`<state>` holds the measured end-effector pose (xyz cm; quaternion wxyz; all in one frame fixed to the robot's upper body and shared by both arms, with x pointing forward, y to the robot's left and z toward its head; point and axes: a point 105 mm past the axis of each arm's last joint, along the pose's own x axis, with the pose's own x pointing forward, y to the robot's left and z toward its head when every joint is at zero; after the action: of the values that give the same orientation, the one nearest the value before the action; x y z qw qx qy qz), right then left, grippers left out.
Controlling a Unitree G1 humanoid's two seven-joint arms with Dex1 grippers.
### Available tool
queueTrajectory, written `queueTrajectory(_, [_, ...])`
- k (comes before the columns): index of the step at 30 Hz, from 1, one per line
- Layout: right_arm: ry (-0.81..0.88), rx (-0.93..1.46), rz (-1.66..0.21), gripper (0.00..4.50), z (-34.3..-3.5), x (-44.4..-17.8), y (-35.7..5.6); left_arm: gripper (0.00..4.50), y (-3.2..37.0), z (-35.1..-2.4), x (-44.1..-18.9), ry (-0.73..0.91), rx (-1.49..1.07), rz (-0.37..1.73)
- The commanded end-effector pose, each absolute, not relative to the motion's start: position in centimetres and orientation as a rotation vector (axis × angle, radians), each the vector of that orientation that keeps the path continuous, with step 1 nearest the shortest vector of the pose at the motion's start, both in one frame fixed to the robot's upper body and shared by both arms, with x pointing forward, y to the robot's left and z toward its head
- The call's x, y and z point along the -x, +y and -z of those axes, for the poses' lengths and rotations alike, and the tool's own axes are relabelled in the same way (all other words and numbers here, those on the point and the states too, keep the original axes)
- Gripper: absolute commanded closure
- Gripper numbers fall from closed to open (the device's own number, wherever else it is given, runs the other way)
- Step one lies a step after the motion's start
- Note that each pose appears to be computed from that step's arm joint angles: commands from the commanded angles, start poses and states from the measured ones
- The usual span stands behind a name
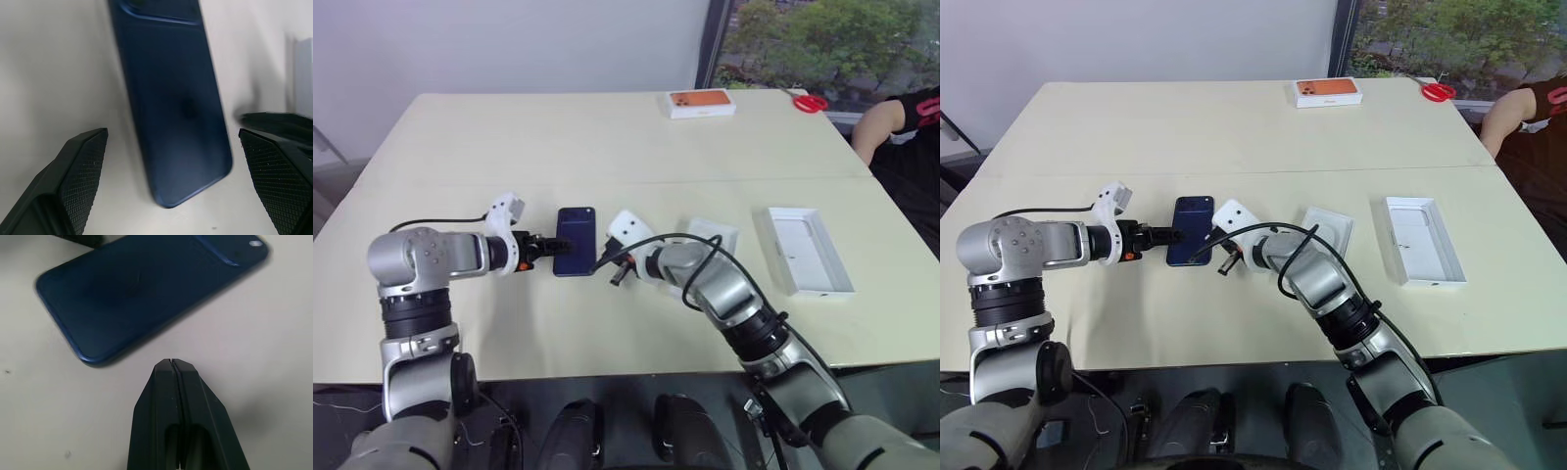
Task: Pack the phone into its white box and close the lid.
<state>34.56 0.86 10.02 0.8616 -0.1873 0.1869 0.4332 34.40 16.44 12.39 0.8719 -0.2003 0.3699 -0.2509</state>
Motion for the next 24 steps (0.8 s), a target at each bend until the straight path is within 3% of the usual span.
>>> queueTrajectory(1, [0.332, 0.401, -0.947, 4.49, -11.4, -34.4, 2.4, 0.0, 14.7, -10.9, -33.7, 0.849, 0.483, 0.581])
queueTrajectory(12, [0.321, 0.409, -0.968, 4.49, -11.7, -34.3, 2.9, 0.0, 13.2, -11.9, -33.6, 0.796, 0.591, 0.672])
queueTrajectory(22, [0.333, 0.408, -0.96, 4.49, -11.3, -34.2, 2.3, 0.0, 15.5, -12.4, -34.0, 0.773, 0.619, 0.604])
queueTrajectory(24, [0.334, 0.409, -0.957, 4.5, -11.2, -34.1, 2.1, 0.51, 16.2, -12.7, -34.2, 0.762, 0.629, 0.584])
